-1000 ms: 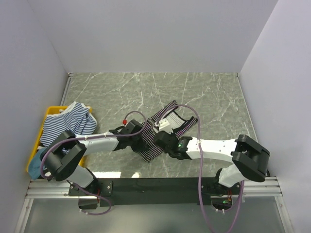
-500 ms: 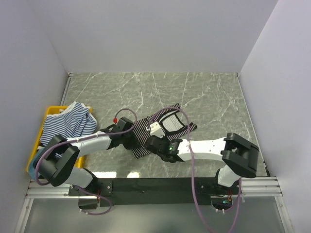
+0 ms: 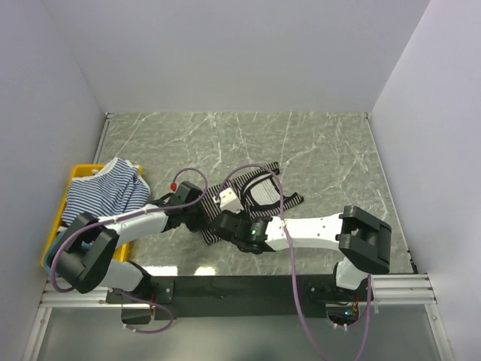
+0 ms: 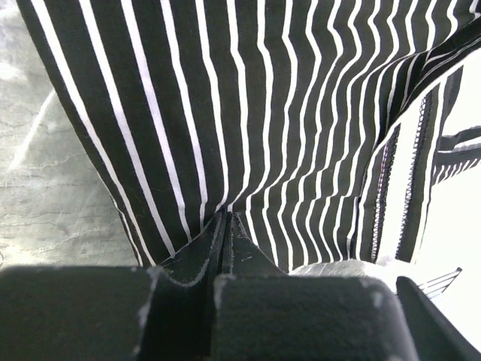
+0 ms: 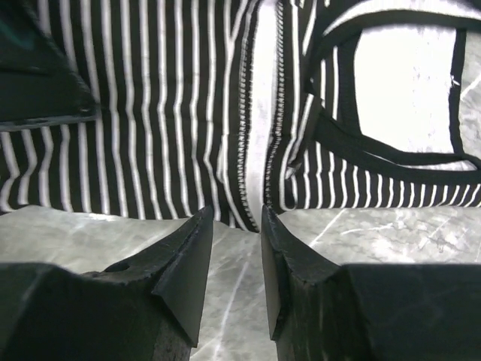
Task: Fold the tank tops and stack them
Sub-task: Fold the tank top
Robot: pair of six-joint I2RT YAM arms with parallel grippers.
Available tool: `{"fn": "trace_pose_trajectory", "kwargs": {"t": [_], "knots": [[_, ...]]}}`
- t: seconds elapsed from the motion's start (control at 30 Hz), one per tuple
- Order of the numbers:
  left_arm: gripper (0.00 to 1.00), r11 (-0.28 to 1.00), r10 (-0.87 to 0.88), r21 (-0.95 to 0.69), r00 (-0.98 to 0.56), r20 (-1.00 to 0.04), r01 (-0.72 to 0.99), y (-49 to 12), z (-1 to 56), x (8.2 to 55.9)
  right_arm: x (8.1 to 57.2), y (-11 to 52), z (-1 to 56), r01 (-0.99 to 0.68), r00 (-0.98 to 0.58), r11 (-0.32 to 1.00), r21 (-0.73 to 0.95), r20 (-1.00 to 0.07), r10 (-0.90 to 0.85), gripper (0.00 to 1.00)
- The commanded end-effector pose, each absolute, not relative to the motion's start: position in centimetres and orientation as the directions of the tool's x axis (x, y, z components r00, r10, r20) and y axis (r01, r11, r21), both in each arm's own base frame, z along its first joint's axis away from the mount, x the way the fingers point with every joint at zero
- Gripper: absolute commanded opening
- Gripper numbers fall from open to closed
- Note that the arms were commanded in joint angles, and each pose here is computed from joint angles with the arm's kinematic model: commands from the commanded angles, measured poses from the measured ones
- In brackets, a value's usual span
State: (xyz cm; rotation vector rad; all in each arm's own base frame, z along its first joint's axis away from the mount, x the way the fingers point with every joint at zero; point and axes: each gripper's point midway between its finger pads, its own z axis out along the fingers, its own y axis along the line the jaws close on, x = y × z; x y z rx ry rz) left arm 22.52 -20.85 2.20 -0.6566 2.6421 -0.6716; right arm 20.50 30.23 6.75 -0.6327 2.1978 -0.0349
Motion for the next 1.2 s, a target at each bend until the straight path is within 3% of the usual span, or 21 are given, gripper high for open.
{"fn": "trace_pose_trajectory", "kwargs": {"t": [0.0,0.73,1.0,1.17], "knots": [[0.01,0.789,-0.498,-0.517,-0.838,-0.223,-0.332,-20.4,2.4,22.5,21.0,31.4,7.1,-0.398,-0.525,0.886,-0.238,-0.732,-0.433,0.39],[0.01,0.788,-0.502,-0.513,-0.837,-0.219,-0.339,-19.6,2.0,22.2,23.2,29.0,3.5,-0.293,-0.605,0.915,-0.277,-0.687,-0.402,0.37],[0.01,0.789,-0.503,-0.510,-0.836,-0.219,-0.342,-19.3,2.0,22.1,23.4,28.7,3.6,-0.295,-0.622,0.927,-0.233,-0.689,-0.371,0.34],[0.01,0.791,-0.502,-0.509,-0.837,-0.219,-0.341,-19.2,1.9,22.0,23.6,28.2,3.8,-0.297,-0.636,0.938,-0.181,-0.695,-0.336,0.24]]}}
